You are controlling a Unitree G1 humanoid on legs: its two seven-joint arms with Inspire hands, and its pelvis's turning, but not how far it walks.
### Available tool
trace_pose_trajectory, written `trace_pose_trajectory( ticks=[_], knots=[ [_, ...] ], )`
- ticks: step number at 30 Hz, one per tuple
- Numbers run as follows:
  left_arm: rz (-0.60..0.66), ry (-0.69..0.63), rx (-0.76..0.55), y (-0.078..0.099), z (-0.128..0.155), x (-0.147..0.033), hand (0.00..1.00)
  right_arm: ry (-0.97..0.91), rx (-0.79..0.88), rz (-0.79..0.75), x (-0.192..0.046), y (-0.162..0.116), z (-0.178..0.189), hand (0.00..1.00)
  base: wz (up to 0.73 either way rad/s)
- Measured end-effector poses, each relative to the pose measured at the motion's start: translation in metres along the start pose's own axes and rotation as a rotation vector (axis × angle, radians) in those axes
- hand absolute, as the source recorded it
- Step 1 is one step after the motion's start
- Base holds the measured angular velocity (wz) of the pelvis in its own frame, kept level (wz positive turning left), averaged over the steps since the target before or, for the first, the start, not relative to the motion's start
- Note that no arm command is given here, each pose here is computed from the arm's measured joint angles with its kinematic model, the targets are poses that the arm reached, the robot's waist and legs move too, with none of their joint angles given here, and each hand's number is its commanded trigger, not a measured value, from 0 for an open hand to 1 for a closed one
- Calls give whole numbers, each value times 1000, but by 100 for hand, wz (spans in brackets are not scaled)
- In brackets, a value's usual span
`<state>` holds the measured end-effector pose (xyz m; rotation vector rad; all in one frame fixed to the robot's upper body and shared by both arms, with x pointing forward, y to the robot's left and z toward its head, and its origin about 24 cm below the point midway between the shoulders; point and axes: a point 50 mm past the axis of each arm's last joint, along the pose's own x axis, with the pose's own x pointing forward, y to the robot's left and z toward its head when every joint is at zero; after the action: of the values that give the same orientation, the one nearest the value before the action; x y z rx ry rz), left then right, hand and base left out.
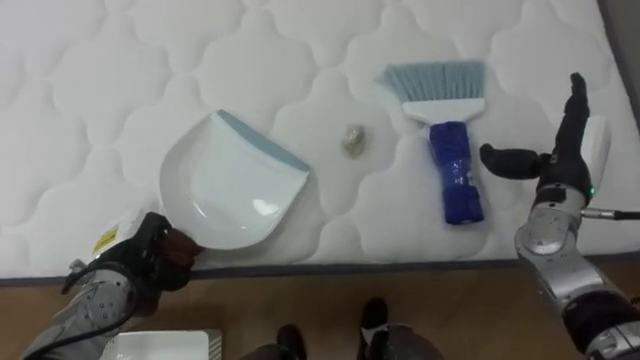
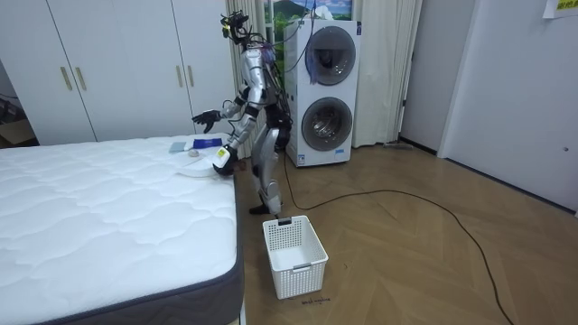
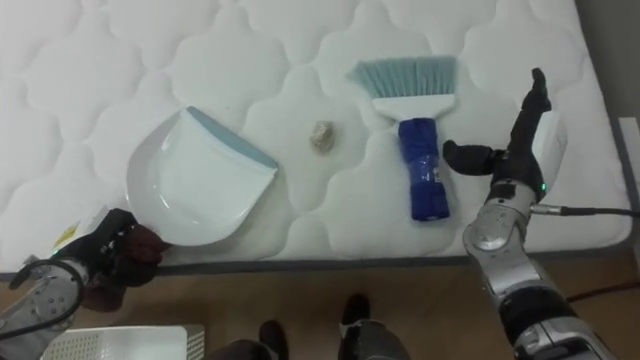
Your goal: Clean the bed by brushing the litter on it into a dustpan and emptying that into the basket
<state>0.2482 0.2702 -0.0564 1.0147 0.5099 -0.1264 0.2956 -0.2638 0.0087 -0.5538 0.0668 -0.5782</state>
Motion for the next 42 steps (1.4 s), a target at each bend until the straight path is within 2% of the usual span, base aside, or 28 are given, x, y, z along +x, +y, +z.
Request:
trace_pose_trajectory(
  ticks=[11,17,28,42],
  knots=[
    [-5,-22,-1,-1,5,2,100,63,47,53,-4,7,-6,0,3],
    [-13,-36,-11,-5,12,3,100,74,90,114,-7,18,-2,0,4],
    [-48,-35,-3,-15,14,2,100,111,72,262,-19,36,-9,0,2],
    [-59,-36,20,-18,15,2,100,176,37,310,-20,34,-23,0,1]
  ],
)
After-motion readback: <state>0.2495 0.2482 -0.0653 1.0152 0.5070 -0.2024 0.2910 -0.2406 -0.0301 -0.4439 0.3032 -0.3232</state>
